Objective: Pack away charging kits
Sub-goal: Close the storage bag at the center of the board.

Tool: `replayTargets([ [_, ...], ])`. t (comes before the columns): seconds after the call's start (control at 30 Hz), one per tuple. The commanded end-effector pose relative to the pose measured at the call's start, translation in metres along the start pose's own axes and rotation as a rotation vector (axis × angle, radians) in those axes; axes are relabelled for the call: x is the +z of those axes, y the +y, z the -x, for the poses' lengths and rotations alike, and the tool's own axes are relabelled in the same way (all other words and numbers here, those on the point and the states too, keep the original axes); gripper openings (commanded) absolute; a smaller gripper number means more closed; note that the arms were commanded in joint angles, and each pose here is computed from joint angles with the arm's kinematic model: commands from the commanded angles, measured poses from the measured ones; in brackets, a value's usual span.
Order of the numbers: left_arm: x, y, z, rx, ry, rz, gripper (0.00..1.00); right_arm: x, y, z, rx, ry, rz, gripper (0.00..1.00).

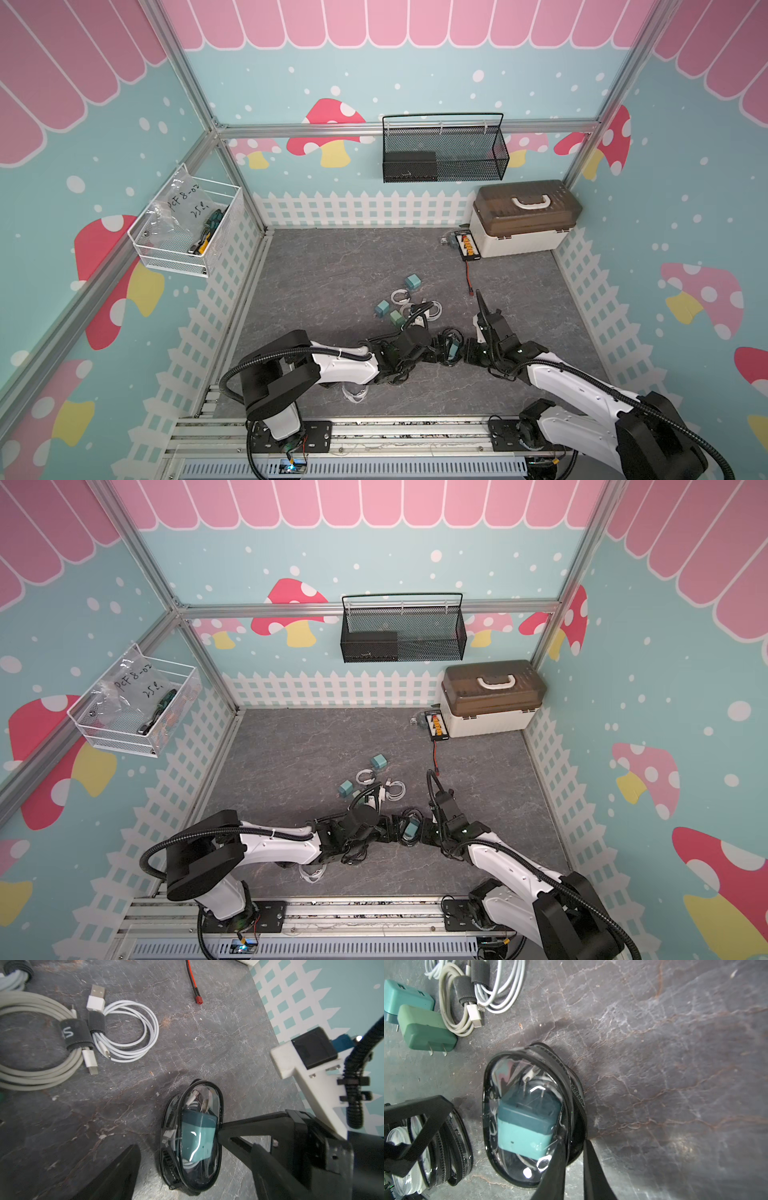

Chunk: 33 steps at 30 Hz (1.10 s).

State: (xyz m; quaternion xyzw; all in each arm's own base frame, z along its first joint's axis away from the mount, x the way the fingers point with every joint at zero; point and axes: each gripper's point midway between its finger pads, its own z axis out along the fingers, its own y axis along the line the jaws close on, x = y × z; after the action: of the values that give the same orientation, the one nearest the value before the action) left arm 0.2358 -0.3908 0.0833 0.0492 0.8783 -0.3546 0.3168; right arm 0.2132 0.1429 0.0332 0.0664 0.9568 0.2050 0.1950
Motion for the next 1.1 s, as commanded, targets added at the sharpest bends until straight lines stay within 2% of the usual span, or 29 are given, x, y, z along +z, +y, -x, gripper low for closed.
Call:
replayTargets([
  [0.0,0.008,0.002,0.000,-0.012,0.027,0.031,0.86,0.006,-0.013,-0.008,0.000,0.020,-0.053,0.13],
  [0.4,0.028,0.019,-0.013,-0.044,0.138,0.062,0.82,0.011,-0.019,-0.008,-0.033,0.022,-0.081,0.06],
  [0.8,0.040,0.005,-0.024,-0.067,0.222,-0.019,0.79,0.010,-0.012,-0.003,-0.057,0.001,-0.048,0.02],
  [1.07,0.051,0.008,-0.034,-0.119,0.290,-0.050,0.77,0.009,-0.011,0.002,-0.070,-0.015,-0.051,0.01],
])
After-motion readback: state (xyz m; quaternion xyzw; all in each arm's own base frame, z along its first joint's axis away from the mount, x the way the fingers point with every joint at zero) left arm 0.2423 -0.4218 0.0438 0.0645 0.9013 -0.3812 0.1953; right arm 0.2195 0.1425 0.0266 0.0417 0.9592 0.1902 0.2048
